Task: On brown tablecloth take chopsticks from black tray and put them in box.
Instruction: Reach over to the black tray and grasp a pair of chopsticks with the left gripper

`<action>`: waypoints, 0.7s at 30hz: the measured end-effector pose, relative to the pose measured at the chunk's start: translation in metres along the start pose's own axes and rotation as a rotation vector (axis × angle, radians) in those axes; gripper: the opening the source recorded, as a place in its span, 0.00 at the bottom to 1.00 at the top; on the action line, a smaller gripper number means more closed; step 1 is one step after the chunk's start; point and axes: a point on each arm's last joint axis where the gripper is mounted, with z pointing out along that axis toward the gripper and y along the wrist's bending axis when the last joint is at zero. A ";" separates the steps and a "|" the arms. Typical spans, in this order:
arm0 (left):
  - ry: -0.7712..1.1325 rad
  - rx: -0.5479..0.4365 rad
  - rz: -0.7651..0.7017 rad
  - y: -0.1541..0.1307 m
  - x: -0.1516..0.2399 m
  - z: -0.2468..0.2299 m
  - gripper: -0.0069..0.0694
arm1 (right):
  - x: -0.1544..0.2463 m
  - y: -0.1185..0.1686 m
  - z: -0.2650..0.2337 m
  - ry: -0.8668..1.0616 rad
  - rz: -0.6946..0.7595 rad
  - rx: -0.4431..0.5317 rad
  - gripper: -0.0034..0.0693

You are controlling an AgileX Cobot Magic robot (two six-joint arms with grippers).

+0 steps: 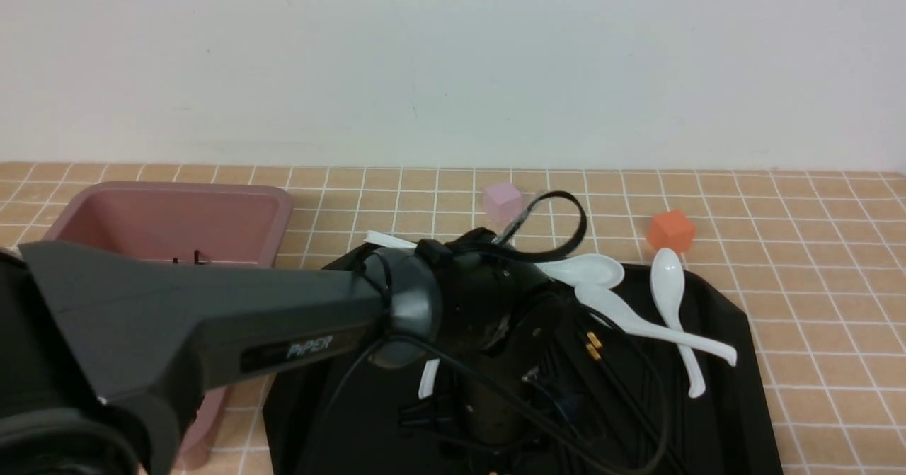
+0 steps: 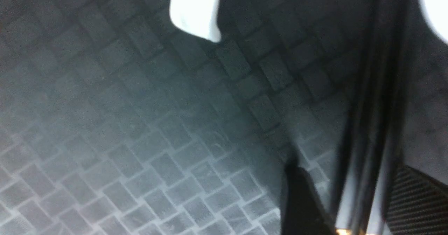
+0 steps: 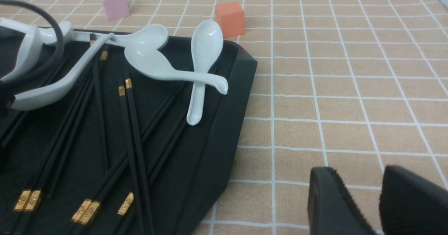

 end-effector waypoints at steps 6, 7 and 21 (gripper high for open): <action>0.003 -0.008 0.002 0.000 0.000 0.002 0.53 | 0.000 0.000 0.000 0.000 0.000 0.000 0.38; 0.004 -0.010 0.001 0.000 0.000 0.002 0.52 | 0.000 0.000 0.000 0.000 0.000 0.000 0.38; 0.036 -0.037 -0.011 -0.001 0.001 0.006 0.25 | 0.000 0.000 0.000 0.000 0.000 0.000 0.38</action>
